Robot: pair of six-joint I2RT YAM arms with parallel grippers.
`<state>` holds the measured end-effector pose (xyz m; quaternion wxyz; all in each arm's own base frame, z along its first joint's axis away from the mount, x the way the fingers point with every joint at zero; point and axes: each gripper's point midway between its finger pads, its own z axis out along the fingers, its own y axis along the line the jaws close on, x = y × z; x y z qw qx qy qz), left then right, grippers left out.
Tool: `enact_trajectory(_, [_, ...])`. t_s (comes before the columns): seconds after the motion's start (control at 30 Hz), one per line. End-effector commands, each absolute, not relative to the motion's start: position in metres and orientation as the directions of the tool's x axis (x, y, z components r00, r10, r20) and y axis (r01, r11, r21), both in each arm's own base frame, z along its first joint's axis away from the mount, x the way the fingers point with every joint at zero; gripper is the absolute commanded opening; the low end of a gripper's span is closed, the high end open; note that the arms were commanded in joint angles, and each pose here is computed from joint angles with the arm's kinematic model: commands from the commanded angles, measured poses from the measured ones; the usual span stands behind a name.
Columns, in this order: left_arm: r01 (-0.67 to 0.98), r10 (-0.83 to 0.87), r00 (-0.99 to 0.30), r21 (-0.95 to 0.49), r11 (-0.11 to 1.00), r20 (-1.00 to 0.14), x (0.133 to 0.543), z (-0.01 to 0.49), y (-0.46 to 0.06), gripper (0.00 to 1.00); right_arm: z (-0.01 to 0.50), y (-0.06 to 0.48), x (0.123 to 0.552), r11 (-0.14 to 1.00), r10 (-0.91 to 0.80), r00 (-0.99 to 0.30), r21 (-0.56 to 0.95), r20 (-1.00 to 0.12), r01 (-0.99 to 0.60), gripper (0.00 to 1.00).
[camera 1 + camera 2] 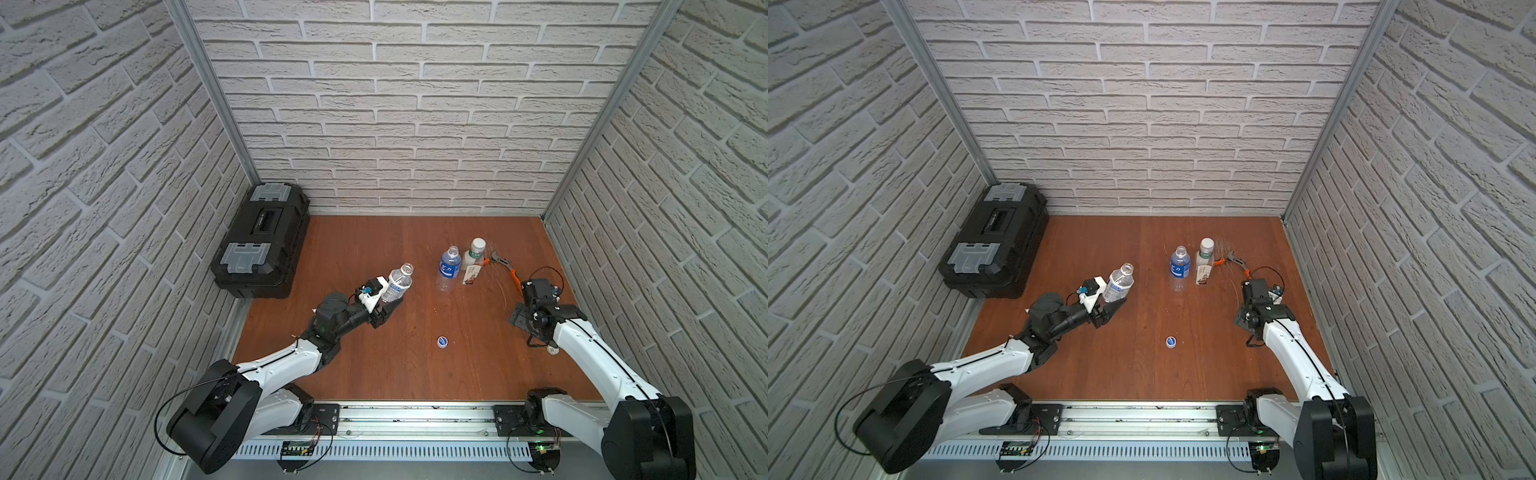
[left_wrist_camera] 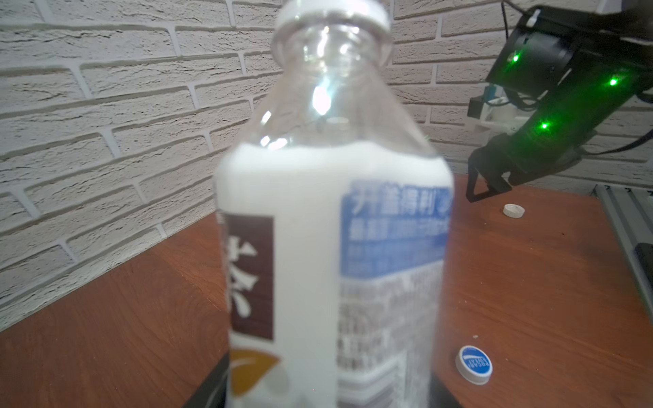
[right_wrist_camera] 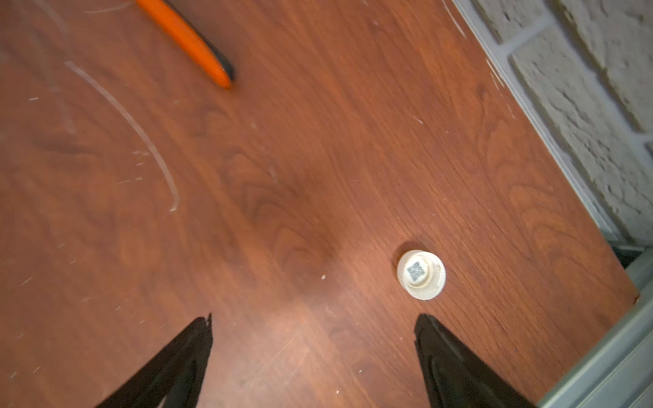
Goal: Screw on the bottle caps
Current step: Move the bottle cap to the center of the board.
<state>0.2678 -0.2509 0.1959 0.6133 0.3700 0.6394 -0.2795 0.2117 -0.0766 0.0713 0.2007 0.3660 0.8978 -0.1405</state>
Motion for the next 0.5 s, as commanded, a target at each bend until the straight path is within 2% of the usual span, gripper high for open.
enact_trajectory(0.0, [0.802,0.081,0.054,0.091,0.59,-0.995,0.274,0.22,-0.254,0.58,0.065,-0.101,0.198,0.538,0.713,-0.495,-0.064,-0.496,0.84,0.88])
enact_trajectory(0.2, [0.793,0.093,0.045,0.092,0.602,-0.995,0.274,0.218,-0.252,0.58,0.047,-0.125,0.173,0.417,0.814,-0.373,0.0,-0.445,0.909,0.78])
enact_trajectory(0.27, [0.795,0.095,0.044,0.093,0.6,-0.994,0.274,0.218,-0.252,0.58,0.041,-0.127,0.175,0.403,0.834,-0.352,0.033,-0.424,0.915,0.73])
enact_trajectory(0.37, [0.794,0.09,0.048,0.093,0.601,-0.995,0.275,0.219,-0.252,0.58,0.036,-0.125,0.187,0.416,0.849,-0.347,0.098,-0.399,0.904,0.61])
enact_trajectory(0.47, [0.795,0.087,0.053,0.095,0.599,-0.995,0.276,0.22,-0.253,0.58,0.034,-0.13,0.193,0.414,0.85,-0.347,0.096,-0.397,0.905,0.59])
